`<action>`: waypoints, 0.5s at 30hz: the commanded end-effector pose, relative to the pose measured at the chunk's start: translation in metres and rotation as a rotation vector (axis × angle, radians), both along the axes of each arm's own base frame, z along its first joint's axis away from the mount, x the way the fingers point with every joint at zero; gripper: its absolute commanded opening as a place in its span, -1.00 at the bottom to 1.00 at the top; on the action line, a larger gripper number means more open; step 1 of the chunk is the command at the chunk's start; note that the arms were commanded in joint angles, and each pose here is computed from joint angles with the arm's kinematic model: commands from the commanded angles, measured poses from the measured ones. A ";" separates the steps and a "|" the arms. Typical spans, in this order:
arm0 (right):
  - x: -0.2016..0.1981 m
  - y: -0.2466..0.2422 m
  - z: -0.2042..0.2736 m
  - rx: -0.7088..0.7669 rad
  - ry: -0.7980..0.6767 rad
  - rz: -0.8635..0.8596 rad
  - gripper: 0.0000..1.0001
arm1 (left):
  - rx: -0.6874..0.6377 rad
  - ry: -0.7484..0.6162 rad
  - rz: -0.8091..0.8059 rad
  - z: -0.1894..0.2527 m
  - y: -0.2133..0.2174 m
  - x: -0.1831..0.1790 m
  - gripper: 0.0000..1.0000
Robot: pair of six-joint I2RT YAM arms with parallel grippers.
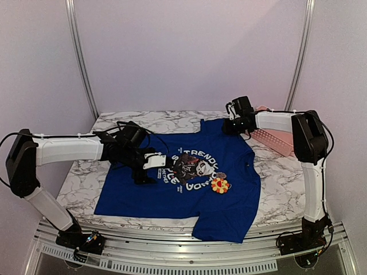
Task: Pin the brooch onto the clothing
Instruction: Smooth out the clothing with brooches at the center of the board.
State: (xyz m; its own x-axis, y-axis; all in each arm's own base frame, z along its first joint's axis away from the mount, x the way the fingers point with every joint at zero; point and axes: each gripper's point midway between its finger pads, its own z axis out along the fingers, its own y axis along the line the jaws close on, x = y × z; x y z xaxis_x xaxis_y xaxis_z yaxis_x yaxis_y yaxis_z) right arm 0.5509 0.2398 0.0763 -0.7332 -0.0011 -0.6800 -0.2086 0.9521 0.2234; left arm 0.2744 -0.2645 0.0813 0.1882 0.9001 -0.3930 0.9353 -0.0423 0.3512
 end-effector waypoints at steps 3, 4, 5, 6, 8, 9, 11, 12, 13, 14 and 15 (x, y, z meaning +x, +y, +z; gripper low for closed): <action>-0.058 0.020 0.096 0.010 -0.116 0.030 -0.40 | -0.272 0.240 0.380 0.040 -0.009 0.038 0.74; -0.074 0.014 0.088 0.000 -0.077 -0.009 -0.41 | -0.276 0.251 0.440 0.038 -0.002 0.047 0.70; -0.088 0.010 0.081 -0.016 -0.044 -0.033 -0.42 | -0.268 0.259 0.495 0.033 0.008 0.057 0.64; -0.103 0.003 0.080 -0.022 -0.013 -0.067 -0.46 | -0.247 0.260 0.544 0.029 0.019 0.066 0.58; -0.136 -0.006 0.062 -0.050 0.077 -0.124 -0.60 | -0.186 0.256 0.624 0.017 0.041 0.081 0.42; -0.154 -0.011 0.054 -0.059 0.120 -0.149 -0.70 | -0.156 0.261 0.648 0.012 0.049 0.086 0.35; -0.189 -0.020 0.027 -0.083 0.225 -0.187 -0.87 | -0.113 0.261 0.682 0.001 0.062 0.097 0.32; -0.205 -0.024 0.017 -0.083 0.267 -0.207 -0.93 | -0.091 0.254 0.692 -0.005 0.067 0.102 0.31; -0.219 -0.028 0.004 -0.089 0.309 -0.219 -0.97 | -0.067 0.241 0.712 -0.010 0.074 0.109 0.31; -0.237 -0.030 -0.010 -0.082 0.357 -0.238 -1.00 | -0.045 0.227 0.729 -0.015 0.080 0.116 0.29; -0.248 -0.032 -0.019 -0.075 0.387 -0.255 -1.00 | -0.024 0.219 0.751 -0.020 0.087 0.123 0.27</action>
